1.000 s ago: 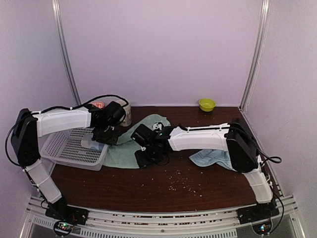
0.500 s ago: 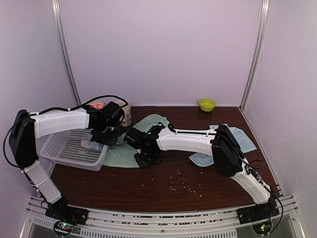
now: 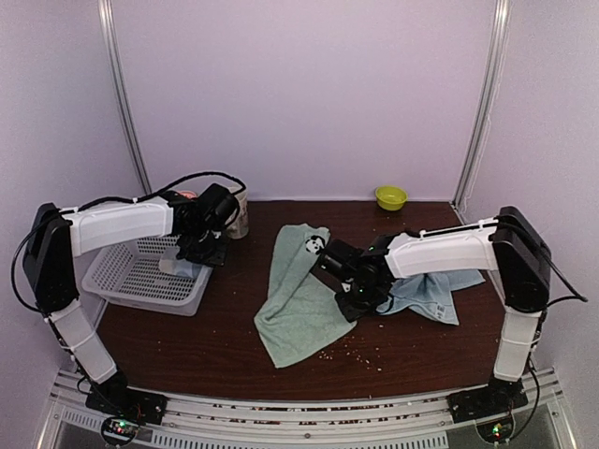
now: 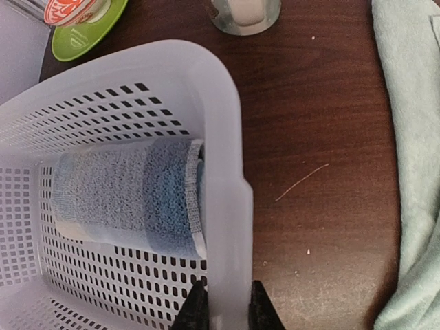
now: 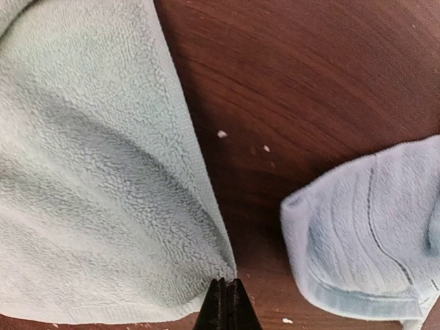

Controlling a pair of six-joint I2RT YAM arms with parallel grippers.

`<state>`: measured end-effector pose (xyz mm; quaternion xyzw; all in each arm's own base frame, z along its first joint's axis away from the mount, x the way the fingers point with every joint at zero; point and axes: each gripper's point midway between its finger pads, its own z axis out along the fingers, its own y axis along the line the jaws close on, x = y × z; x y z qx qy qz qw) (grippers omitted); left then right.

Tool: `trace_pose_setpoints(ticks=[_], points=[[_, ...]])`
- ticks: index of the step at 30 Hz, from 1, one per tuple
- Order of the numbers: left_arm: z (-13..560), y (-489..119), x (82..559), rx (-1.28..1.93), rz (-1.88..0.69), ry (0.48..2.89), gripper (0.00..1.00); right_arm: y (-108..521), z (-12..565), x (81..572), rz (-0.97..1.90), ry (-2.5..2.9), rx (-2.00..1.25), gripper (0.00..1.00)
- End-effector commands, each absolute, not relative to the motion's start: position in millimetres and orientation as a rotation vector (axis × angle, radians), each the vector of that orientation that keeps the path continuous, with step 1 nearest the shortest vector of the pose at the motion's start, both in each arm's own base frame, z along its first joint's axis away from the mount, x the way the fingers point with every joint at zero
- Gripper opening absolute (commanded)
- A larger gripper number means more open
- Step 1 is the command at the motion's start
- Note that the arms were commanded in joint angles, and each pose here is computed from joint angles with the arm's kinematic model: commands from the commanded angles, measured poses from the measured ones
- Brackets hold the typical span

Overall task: Roll the towels
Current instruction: Move the towel to the center of the board, then pick up the towel from the center of the board.

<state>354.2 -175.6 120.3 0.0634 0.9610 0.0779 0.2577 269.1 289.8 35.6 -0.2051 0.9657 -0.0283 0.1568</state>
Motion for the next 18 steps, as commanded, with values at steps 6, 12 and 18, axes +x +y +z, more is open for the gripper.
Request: trace_pose_setpoints(ticks=[6,12,18], points=[[117.5,-219.1,392.8,0.163,0.044,2.577,0.00,328.1,89.1,253.4,0.371,2.660,-0.509,0.00],[118.9,-231.8,392.2,0.194,-0.045,2.574,0.57,317.9,116.4,259.7,0.340,2.583,-0.493,0.00],[157.1,-242.7,371.3,0.241,-0.216,2.542,0.98,307.9,165.6,265.7,0.371,2.451,-0.490,0.00]])
